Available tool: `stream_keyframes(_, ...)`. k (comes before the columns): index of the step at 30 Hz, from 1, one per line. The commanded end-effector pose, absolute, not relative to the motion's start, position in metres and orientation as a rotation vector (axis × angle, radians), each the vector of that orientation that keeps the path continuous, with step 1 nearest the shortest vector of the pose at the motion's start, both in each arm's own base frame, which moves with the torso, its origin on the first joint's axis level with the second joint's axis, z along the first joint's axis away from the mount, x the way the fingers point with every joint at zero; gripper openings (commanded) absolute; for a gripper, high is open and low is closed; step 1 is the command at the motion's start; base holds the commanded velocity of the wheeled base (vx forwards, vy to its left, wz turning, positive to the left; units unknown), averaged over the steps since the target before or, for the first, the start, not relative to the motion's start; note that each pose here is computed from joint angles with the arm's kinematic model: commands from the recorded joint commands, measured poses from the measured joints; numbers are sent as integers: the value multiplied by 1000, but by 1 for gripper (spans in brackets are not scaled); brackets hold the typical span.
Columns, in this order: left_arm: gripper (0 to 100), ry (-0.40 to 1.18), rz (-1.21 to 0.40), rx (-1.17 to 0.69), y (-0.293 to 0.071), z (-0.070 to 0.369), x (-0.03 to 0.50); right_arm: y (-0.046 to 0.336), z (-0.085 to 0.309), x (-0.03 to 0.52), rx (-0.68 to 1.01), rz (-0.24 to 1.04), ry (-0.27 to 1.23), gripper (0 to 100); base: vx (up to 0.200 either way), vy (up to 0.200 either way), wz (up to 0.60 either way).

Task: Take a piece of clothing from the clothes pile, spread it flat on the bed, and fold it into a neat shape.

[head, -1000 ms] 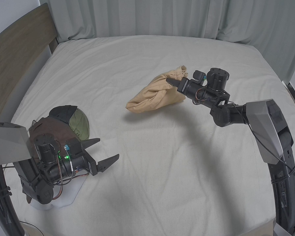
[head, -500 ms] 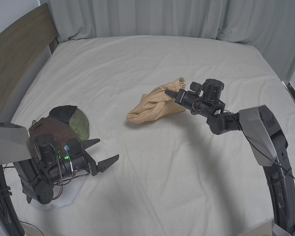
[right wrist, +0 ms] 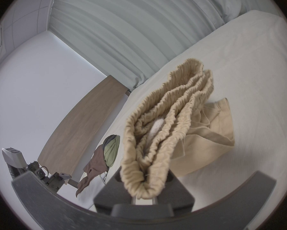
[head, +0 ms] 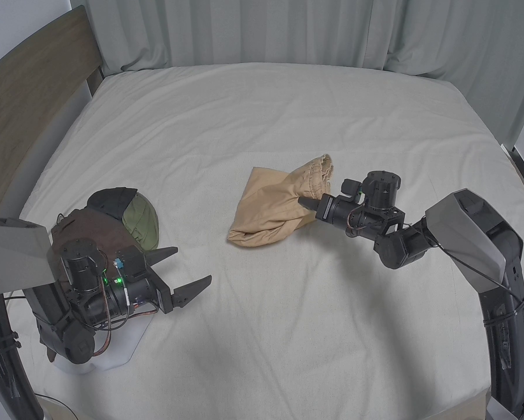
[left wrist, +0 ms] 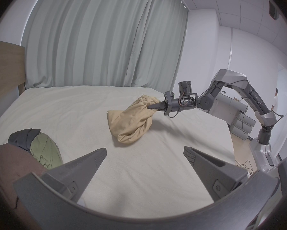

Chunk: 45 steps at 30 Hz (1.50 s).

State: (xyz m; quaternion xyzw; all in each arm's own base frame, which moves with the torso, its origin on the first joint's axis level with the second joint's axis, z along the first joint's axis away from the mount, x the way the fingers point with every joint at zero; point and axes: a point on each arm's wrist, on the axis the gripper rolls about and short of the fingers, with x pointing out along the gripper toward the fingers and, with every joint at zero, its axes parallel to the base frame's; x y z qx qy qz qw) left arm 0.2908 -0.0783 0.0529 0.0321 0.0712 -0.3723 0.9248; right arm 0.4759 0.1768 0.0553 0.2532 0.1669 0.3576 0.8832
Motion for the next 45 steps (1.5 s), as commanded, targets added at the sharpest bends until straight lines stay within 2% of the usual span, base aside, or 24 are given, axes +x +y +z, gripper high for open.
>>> stream_keyframes(1, 100, 144, -764, 67, -78, 53, 290, 174, 38, 465, 526, 727, 390, 0, 0, 0, 0)
stream_keyframes(18, 100, 142, -765, 67, -79, 54, 290, 168, 4, 458, 499, 683, 442, 0, 0, 0, 0)
stream_keyframes(24, 100, 141, -765, 67, -79, 54, 290, 167, 6, 459, 497, 686, 422, 0, 0, 0, 0)
stream_keyframes(25, 100, 142, -765, 67, -79, 54, 290, 167, 6, 459, 497, 686, 421, 100, 0, 0, 0)
stream_keyframes(32, 100, 139, -765, 67, -79, 55, 290, 161, 7, 452, 499, 667, 442, 100, 0, 0, 0)
stream_keyframes(38, 100, 126, -764, 75, -78, 58, 289, 131, 38, 447, 505, 622, 397, 100, 0, 0, 0)
stream_keyframes(45, 100, 125, -764, 78, -78, 58, 290, 119, 63, 433, 475, 613, 365, 100, 0, 0, 0)
